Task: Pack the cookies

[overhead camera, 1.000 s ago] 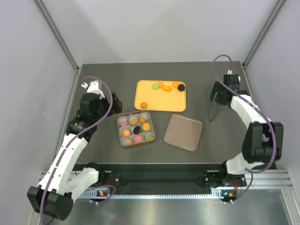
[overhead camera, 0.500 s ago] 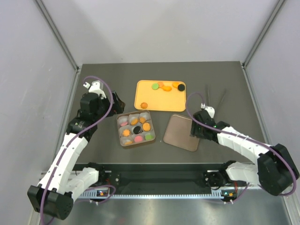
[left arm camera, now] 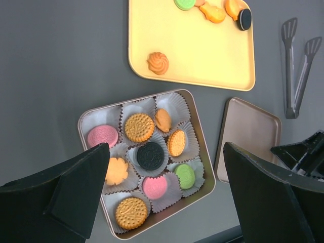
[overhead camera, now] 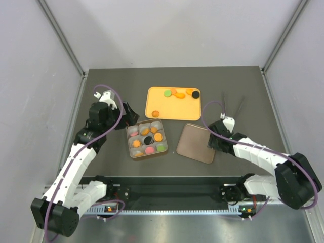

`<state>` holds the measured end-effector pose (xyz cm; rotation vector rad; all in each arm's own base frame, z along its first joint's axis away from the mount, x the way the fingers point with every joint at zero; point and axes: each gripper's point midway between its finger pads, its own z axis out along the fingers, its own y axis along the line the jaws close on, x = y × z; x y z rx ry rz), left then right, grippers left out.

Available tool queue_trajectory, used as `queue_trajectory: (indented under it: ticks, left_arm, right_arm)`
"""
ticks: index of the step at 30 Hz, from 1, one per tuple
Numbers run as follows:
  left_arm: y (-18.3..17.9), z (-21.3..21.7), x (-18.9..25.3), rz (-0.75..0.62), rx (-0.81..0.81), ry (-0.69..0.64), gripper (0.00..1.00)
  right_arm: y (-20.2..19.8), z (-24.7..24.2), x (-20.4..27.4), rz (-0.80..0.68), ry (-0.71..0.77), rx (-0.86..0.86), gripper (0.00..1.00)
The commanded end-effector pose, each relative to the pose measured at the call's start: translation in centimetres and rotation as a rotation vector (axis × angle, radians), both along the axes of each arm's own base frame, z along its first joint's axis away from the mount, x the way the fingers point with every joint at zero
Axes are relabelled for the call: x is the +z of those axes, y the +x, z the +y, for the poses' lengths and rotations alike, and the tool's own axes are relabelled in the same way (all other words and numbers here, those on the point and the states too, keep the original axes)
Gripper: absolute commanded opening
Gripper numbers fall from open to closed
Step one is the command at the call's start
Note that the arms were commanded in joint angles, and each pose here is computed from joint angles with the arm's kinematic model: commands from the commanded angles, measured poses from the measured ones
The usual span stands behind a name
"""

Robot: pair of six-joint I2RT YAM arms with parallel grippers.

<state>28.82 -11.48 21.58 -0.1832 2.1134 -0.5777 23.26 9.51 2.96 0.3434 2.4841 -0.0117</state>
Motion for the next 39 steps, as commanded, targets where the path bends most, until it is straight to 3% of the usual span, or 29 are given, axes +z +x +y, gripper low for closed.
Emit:
queue_trajectory:
  ticks: [1,5,10,15,25,39]
  left_arm:
    - [0.2,-0.8,1.1,-0.049,-0.031,-0.042,0.99]
    - [-0.1,-1.7,0.4,-0.028,-0.068,-0.075,0.97]
    - [-0.4,-3.4,-0.3,-0.003,-0.128,-0.085,0.96]
    - [-1.1,-6.4,-1.2,0.037,-0.225,-0.081,0.95]
    - [-1.1,-11.3,-0.7,0.057,-0.377,-0.154,0.98]
    - [-0.1,-15.2,1.2,0.04,-0.482,-0.32,0.99]
  right_arm:
    - [2.0,0.8,1.2,-0.068,0.025,-0.022,0.54]
    - [2.4,1.3,0.6,-0.049,0.032,-0.001,0.5]
    - [2.9,1.5,0.3,-0.026,0.034,0.035,0.27]
    - [4.0,1.9,3.5,-0.071,0.136,0.083,0.0]
    - [5.2,2.8,13.1,-0.215,0.22,0.177,0.0]
    - [5.0,6.2,17.1,-0.258,0.383,0.287,0.0]
